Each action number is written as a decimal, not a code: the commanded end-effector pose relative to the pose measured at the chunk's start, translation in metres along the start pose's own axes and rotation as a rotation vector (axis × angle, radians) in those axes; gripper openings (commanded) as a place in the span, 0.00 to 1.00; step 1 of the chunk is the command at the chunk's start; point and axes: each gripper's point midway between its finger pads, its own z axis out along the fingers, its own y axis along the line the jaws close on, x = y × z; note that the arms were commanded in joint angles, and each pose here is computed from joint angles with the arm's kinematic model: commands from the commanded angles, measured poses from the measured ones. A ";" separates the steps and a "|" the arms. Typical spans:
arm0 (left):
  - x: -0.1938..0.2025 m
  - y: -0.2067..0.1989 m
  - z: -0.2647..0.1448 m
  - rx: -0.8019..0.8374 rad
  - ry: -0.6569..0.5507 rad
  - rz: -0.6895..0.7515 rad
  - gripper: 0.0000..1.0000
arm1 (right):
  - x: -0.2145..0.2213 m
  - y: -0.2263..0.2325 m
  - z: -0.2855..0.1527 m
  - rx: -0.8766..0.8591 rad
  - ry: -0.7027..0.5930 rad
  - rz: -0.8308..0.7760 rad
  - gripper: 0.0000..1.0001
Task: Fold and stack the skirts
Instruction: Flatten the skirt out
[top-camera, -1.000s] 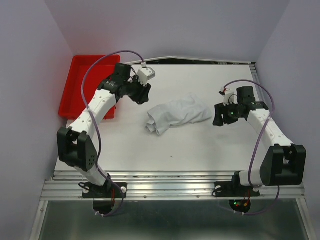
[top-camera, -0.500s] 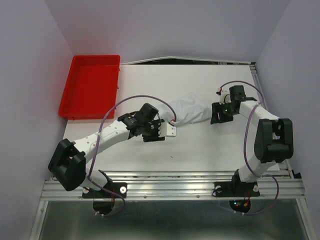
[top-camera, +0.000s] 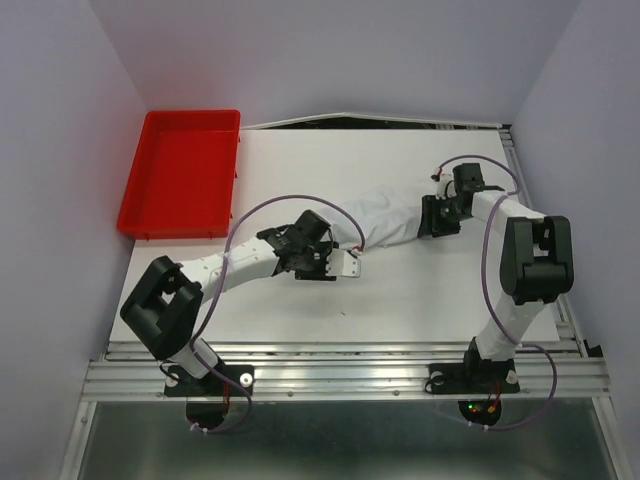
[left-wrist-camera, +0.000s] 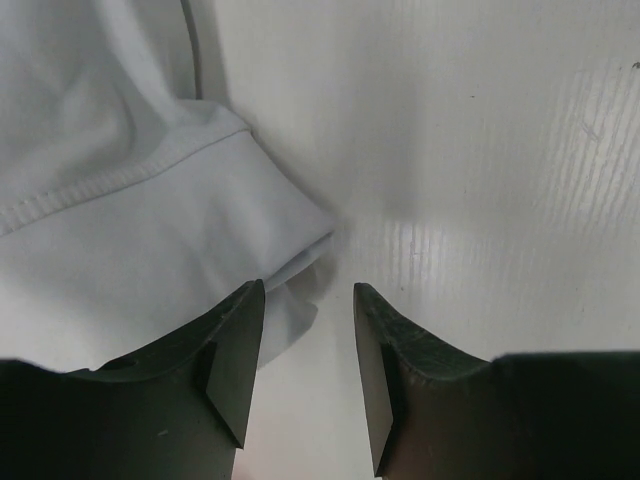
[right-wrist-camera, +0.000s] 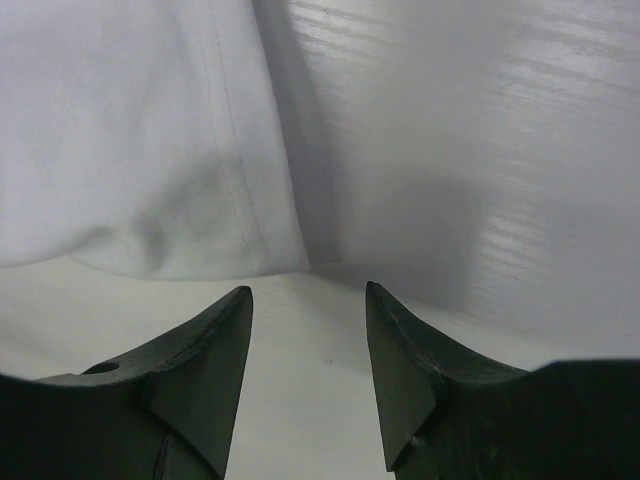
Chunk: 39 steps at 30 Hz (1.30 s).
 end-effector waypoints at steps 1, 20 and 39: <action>-0.021 0.004 -0.003 -0.032 -0.046 0.112 0.52 | -0.028 -0.002 0.003 0.007 -0.066 -0.013 0.54; 0.011 -0.001 0.000 -0.308 0.072 0.718 0.60 | -0.032 0.001 -0.001 -0.004 -0.065 -0.042 0.55; -0.004 0.022 0.029 -0.462 0.054 0.812 0.48 | -0.042 -0.002 -0.034 0.031 -0.152 -0.262 0.80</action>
